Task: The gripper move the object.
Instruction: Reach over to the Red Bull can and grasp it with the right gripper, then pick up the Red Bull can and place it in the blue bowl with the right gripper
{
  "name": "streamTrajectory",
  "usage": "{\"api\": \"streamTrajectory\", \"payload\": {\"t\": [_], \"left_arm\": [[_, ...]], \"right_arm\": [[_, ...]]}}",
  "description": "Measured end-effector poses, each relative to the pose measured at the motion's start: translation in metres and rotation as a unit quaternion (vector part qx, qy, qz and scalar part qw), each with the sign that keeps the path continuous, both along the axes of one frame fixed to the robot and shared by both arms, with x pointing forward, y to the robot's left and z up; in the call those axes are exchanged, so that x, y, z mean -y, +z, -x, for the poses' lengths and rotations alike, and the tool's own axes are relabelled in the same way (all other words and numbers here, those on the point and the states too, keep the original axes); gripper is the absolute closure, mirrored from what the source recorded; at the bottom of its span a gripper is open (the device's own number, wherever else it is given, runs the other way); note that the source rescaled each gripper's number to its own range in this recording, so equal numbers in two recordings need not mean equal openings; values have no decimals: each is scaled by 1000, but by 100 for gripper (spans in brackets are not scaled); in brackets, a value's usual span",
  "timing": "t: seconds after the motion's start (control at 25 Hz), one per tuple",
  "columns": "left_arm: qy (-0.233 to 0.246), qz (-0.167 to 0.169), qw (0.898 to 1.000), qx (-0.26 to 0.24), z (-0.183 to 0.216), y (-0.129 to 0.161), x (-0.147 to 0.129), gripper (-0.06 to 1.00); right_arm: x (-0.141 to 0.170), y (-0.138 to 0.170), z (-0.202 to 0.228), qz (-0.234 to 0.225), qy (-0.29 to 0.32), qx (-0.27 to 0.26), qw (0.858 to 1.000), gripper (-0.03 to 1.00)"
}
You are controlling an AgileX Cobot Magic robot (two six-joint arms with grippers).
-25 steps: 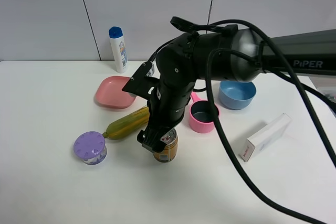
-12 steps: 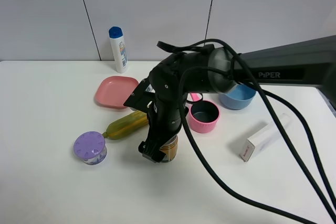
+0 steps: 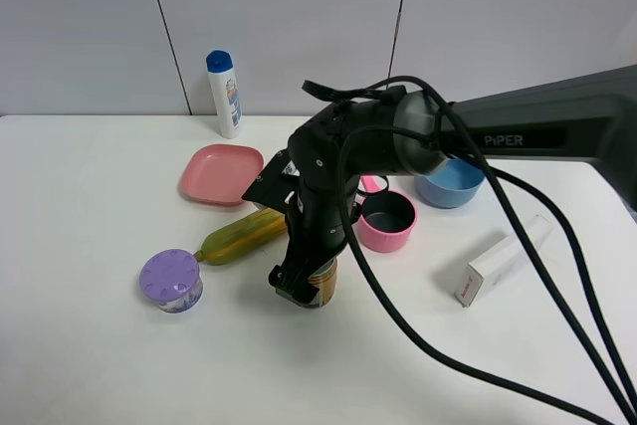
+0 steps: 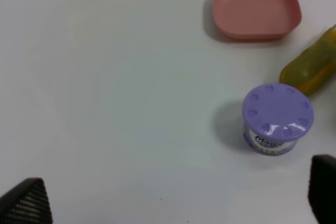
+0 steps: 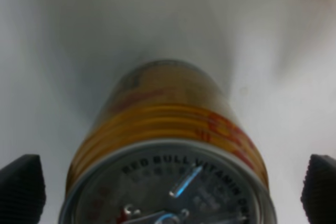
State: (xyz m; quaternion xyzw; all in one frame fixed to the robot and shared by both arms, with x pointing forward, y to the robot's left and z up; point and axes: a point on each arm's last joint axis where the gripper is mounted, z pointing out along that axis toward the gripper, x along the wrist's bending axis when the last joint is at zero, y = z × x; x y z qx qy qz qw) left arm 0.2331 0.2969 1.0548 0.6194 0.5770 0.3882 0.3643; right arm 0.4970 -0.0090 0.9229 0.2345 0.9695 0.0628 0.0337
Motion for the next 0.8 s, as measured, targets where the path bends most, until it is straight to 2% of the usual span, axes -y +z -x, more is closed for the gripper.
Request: {"api": "streamTrajectory", "payload": {"t": [0.2, 0.24, 0.28, 0.32, 0.36, 0.4, 0.8], "left_arm": [[0, 0, 1000, 0, 0, 0, 0, -6], [0, 0, 1000, 0, 0, 0, 0, -6], [0, 0, 1000, 0, 0, 0, 0, -6], [0, 0, 1000, 0, 0, 0, 0, -6], [0, 0, 1000, 0, 0, 0, 0, -6], [0, 0, 1000, 0, 0, 0, 0, -6], [0, 0, 1000, 0, 0, 0, 0, -6]], "right_arm": [[-1, -1, 1, -3, -4, -5, 1000, 50], [-1, -1, 1, -3, -4, -5, 1000, 50], [-1, -2, 1, -5, -6, -7, 1000, 73], [-1, -2, 1, -5, -6, -7, 1000, 73], [-1, -2, 1, -5, -6, -7, 1000, 87], [-1, -2, 1, -5, -6, -7, 1000, 97], [-1, -2, 1, -5, -9, -8, 1000, 96]]}}
